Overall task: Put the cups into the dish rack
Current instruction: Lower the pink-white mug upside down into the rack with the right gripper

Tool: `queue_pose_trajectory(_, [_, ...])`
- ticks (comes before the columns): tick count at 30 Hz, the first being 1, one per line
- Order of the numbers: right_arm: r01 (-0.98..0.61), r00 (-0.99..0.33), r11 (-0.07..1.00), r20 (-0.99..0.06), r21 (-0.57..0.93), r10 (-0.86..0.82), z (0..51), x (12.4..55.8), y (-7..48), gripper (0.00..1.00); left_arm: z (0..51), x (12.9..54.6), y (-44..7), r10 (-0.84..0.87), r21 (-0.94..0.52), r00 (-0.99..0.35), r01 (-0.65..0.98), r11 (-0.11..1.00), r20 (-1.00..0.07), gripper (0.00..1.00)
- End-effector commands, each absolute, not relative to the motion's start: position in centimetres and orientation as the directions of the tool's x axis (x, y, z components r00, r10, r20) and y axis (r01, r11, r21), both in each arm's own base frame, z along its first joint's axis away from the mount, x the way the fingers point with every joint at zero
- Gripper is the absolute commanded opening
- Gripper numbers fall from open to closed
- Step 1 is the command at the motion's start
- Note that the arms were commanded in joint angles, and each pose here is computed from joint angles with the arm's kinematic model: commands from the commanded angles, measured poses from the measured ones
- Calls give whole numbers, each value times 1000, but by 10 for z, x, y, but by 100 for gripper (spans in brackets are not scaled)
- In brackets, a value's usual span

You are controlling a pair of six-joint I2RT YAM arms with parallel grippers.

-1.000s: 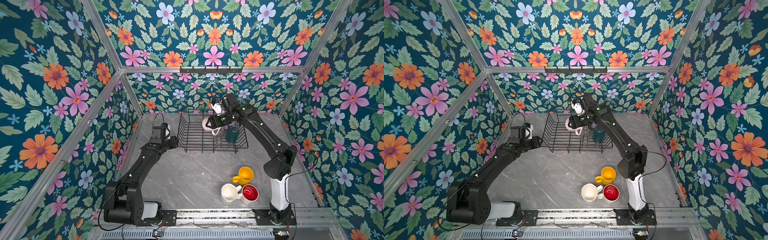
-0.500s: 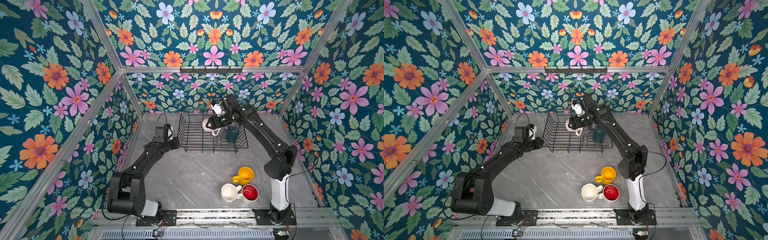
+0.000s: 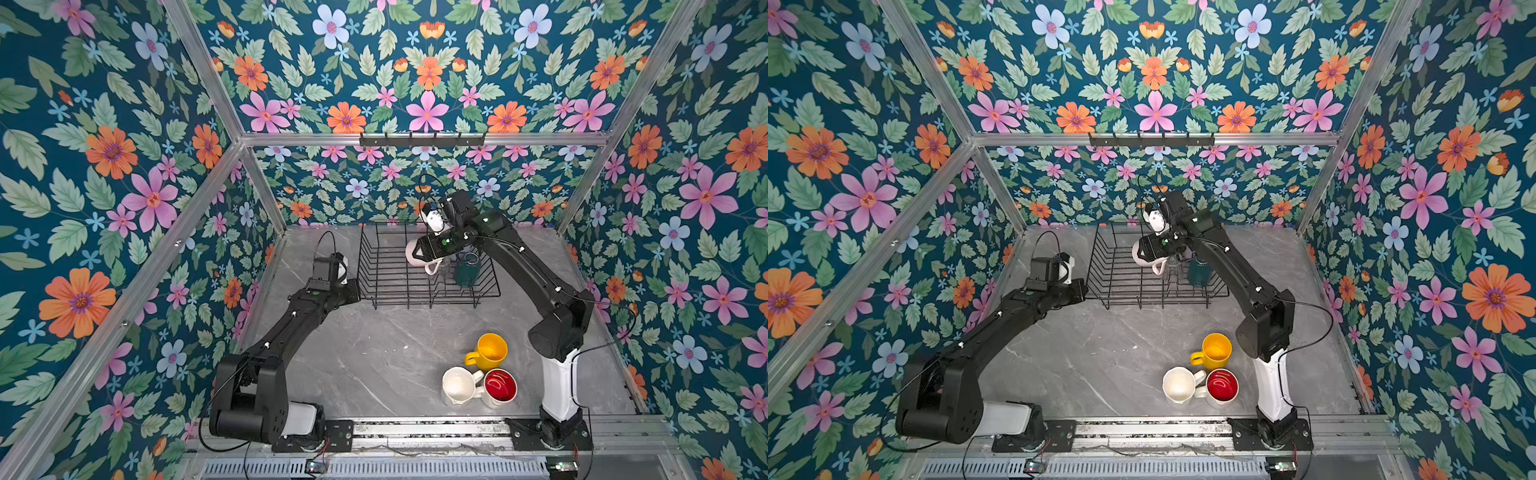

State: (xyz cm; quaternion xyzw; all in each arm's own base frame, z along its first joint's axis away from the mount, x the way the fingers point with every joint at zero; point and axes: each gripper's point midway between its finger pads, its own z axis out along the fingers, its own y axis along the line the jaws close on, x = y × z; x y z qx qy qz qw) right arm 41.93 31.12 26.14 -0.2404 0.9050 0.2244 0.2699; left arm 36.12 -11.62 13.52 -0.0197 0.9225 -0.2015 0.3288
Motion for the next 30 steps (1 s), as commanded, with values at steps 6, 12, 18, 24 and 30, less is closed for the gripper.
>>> queue_pose_trajectory(6, [-565, -709, 793, -625, 226, -327, 272, 421, 306, 0, 138, 337, -134, -151, -429, -784, 158, 890, -602, 0])
queue_pose_trajectory(12, [-566, -713, 809, -584, 155, -387, 259, 420, 307, 0, 142, 319, -148, -145, -440, -781, 179, 880, -607, 0])
queue_pose_trajectory(18, [-565, -728, 819, -527, 99, -438, 241, 422, 309, 0, 142, 305, -150, -148, -440, -783, 173, 881, -604, 0])
queue_pose_trajectory(24, [-562, -733, 826, -487, 41, -475, 223, 429, 310, 0, 138, 297, -149, -163, -448, -782, 161, 879, -601, 0])
queue_pose_trajectory(30, [-556, -747, 831, -437, -3, -501, 199, 436, 307, 0, 140, 294, -150, -182, -463, -775, 157, 872, -606, 0])
